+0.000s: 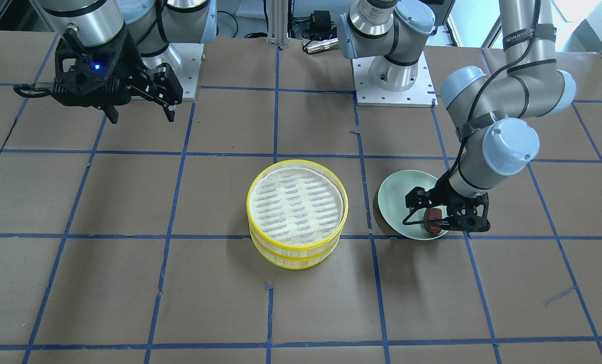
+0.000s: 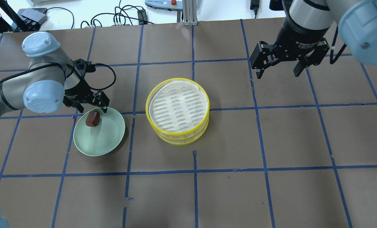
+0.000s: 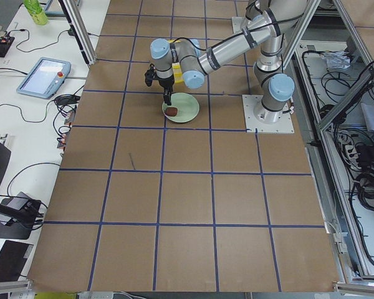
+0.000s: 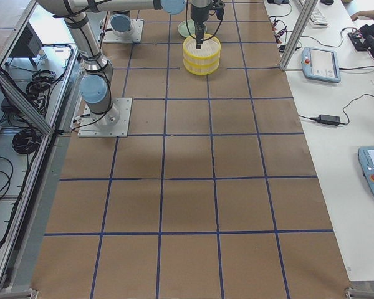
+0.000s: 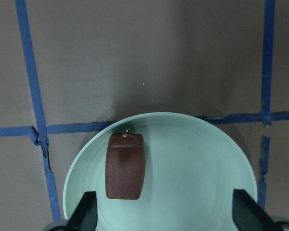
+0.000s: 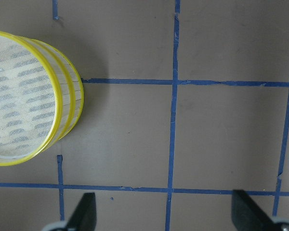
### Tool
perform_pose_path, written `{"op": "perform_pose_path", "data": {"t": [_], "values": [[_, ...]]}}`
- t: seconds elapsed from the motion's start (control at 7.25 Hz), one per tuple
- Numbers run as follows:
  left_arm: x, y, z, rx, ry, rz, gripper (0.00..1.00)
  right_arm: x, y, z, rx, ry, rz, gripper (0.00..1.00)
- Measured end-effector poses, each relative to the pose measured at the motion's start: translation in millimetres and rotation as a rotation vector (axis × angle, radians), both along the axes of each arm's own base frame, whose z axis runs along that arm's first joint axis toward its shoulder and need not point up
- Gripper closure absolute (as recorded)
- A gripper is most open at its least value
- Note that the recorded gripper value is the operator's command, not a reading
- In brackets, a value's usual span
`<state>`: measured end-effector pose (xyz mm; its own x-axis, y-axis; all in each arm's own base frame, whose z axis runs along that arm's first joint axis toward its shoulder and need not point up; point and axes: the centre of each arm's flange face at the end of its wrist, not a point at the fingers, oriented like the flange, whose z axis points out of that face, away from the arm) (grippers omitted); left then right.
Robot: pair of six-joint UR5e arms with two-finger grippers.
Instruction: Stack buns with steamer
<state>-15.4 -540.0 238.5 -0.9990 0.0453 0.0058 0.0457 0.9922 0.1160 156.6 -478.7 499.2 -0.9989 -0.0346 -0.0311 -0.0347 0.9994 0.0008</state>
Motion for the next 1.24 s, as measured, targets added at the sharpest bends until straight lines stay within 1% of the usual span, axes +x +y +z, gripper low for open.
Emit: {"op": "perform_pose_path", "data": {"t": [0.14, 0.28, 0.41, 0.55, 0.69, 0.83, 0.97, 1.1, 1.24], "values": [[2, 3, -9, 0.017, -0.023, -0.004, 0.08, 0, 0, 0, -0.001, -0.001, 0.000, 0.00], [4, 5, -14, 0.031, -0.049, -0.007, 0.11, 1, 0, 1, -0.002, -0.001, 0.000, 0.00], [6, 6, -21, 0.044, -0.061, -0.009, 0.24, 1, 0, 1, -0.003, -0.001, -0.001, 0.00], [7, 5, -30, 0.061, -0.063, -0.011, 0.41, 1, 0, 1, -0.003, -0.001, -0.001, 0.00], [7, 5, -38, 0.075, -0.063, -0.012, 0.74, 1, 0, 1, -0.003, -0.001, -0.001, 0.00], [8, 5, -42, 0.086, -0.071, -0.015, 0.94, 1, 0, 1, -0.003, -0.001, -0.001, 0.00], [10, 5, -44, 0.093, -0.089, -0.018, 0.99, 1, 0, 1, -0.003, 0.000, -0.001, 0.00], [11, 3, -40, 0.087, -0.101, -0.021, 1.00, 1, 0, 2, -0.003, 0.000, -0.001, 0.00], [12, 1, -31, 0.065, -0.111, -0.023, 1.00, 1, 0, 2, -0.004, -0.001, -0.002, 0.00]]}}
